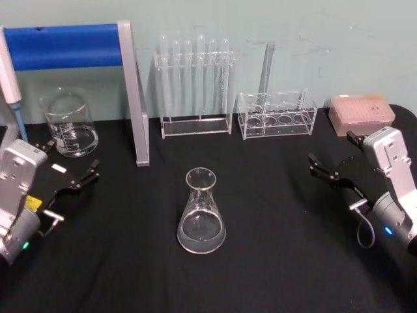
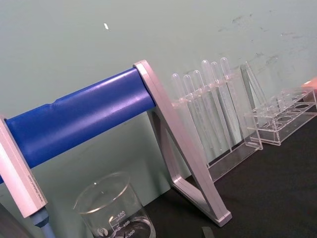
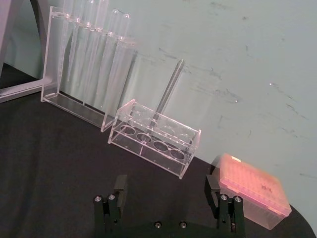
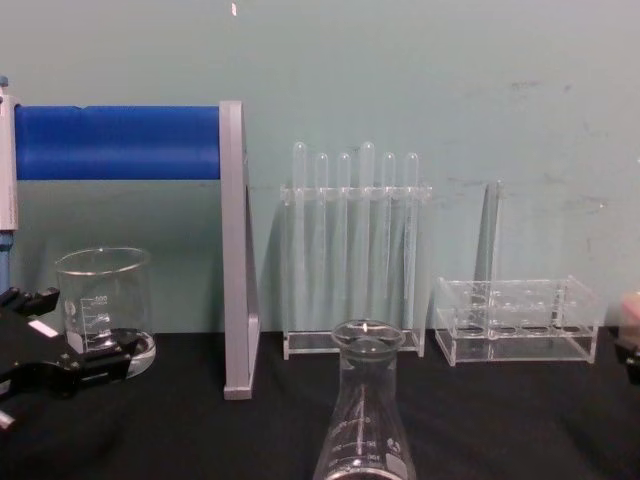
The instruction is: Grasp the erlenmeyer flask with one hand, shake it three times, then place it back.
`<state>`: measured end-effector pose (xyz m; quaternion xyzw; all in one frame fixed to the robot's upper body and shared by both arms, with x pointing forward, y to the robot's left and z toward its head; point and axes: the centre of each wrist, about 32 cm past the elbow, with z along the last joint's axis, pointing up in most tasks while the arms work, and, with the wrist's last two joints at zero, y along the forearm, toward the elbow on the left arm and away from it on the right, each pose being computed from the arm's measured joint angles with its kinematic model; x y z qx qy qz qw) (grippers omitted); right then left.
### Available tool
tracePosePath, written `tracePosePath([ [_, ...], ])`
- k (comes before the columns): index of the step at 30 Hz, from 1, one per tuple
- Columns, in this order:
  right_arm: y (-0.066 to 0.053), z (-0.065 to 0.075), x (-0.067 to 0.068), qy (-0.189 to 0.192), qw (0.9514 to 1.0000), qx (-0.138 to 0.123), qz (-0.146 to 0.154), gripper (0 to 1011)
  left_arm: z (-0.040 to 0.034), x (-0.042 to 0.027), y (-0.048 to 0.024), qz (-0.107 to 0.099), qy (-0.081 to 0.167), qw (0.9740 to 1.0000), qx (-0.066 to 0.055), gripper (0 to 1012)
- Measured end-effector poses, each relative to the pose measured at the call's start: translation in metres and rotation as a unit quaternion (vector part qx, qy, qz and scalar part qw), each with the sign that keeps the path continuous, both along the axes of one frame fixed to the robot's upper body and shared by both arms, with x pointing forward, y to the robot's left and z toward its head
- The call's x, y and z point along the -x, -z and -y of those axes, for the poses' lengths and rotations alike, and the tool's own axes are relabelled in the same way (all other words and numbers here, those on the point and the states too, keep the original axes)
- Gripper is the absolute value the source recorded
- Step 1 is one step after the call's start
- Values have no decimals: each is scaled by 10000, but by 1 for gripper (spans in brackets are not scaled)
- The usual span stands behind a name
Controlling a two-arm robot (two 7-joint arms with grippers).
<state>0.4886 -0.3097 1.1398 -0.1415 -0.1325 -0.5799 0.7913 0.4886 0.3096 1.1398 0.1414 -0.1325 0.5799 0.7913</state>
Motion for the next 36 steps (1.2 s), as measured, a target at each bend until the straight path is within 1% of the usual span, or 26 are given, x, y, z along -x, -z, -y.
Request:
tracePosePath([
  [9, -3, 6, 0, -9, 10000, -4, -4, 1000, 0, 0, 0, 0, 0, 10000, 0, 1001],
  [13, -25, 37, 21, -95, 9999, -36, -48, 1000, 0, 0, 0, 0, 0, 10000, 0, 1001],
  [19, -61, 91, 109, -294, 9993, -168, -148, 1000, 0, 0, 0, 0, 0, 10000, 0, 1001],
  [22, -88, 115, 169, -444, 9983, -302, -215, 1000, 0, 0, 0, -1, 0, 10000, 0, 1001],
  [23, -101, 127, 205, -544, 9974, -400, -266, 1000, 0, 0, 0, 0, 0, 10000, 0, 1001],
  [24, -101, 127, 205, -544, 9974, -400, -266, 1000, 0, 0, 0, 0, -1, 10000, 0, 1001],
  [26, -118, 138, 257, -710, 9951, -577, -367, 1000, 0, 0, 0, 0, -1, 10000, 0, 1001],
  [27, -129, 142, 291, -823, 9931, -708, -443, 1000, 0, 0, 0, 0, 0, 10000, 0, 1001],
  [30, -147, 141, 335, -1007, 9892, -908, -562, 1000, 0, 0, 0, -1, 0, 10000, 0, 1001],
  [31, -154, 139, 359, -1120, 9865, -1016, -632, 1000, 0, 0, 0, 0, 0, 10000, 0, 1001],
  [33, -158, 133, 382, -1255, 9831, -1128, -710, 1000, 0, 0, 0, 0, -1, 10000, 0, 1001],
  [35, -161, 109, 414, -1491, 9771, -1278, -817, 1000, 0, 0, 0, 0, 0, 10000, 0, 1001],
  [36, -161, 102, 419, -1542, 9759, -1304, -833, 1000, 0, 0, 0, 0, 0, 10000, 0, 1001],
])
